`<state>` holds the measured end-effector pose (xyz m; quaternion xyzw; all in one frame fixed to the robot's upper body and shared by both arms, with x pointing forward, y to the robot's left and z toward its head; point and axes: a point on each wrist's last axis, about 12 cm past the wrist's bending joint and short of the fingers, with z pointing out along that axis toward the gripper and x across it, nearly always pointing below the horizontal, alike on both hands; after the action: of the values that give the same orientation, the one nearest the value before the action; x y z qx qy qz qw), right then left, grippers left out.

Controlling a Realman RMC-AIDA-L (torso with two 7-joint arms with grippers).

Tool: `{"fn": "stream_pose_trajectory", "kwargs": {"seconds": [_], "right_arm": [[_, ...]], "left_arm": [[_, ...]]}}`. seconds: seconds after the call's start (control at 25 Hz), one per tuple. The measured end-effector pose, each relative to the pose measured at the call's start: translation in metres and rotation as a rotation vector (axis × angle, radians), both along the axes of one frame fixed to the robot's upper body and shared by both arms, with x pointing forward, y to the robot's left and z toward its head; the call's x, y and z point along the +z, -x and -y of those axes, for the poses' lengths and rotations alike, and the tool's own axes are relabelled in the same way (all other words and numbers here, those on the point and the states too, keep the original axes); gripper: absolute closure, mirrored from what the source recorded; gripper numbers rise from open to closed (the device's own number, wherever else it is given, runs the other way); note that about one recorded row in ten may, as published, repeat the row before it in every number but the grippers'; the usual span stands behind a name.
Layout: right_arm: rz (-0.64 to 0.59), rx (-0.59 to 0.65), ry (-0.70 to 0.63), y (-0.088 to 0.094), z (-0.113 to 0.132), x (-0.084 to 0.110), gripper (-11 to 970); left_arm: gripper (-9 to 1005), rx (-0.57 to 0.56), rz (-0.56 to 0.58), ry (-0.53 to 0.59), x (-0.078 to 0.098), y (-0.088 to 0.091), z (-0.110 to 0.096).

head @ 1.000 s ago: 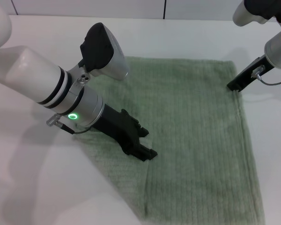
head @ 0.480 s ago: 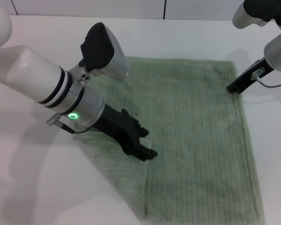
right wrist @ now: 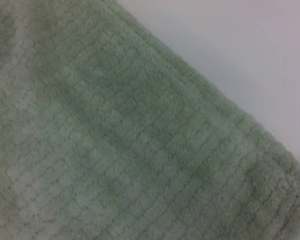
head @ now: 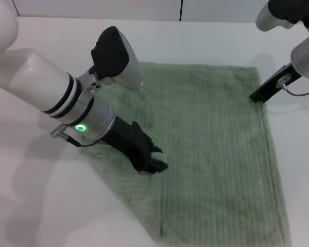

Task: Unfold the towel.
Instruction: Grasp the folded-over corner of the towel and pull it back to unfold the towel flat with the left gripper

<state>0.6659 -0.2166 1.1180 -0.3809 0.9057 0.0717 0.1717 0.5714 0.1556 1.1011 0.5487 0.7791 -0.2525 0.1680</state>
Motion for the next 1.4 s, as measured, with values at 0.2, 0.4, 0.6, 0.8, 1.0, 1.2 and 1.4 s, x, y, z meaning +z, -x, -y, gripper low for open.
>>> {"fn": "stream_pose_trajectory", "kwargs": {"seconds": [0.2,0.4,0.6,0.8,1.0,1.2,1.4], "right_arm": [[0.002,0.004,0.01,0.0,0.0,0.0,961],[0.002,0.005,0.011,-0.001,0.0,0.001,961],[0.002,0.006,0.011,0.0,0.0,0.001,962],[0.002,0.006,0.011,0.0,0.0,0.0,962],[0.003,0.008,0.01,-0.001,-0.001,0.001,961],[0.002,0.01,0.01,-0.001,-0.002,0.001,959],[0.0,0.012,0.011,0.0,-0.003,0.0,957]], "left_arm": [[715,-0.003,-0.007,0.008,0.002,0.0,0.0],[846,-0.008,-0.021,0.016,0.005,0.001,-0.001],[927,-0.016,-0.037,0.029,0.011,0.001,-0.004],[935,-0.023,-0.089,0.068,0.024,0.0,-0.013],[946,-0.027,-0.134,0.06,0.033,0.0,-0.028],[949,-0.021,-0.179,0.066,0.041,0.0,-0.041],[949,-0.034,-0.211,0.079,0.05,0.002,-0.052]]}}
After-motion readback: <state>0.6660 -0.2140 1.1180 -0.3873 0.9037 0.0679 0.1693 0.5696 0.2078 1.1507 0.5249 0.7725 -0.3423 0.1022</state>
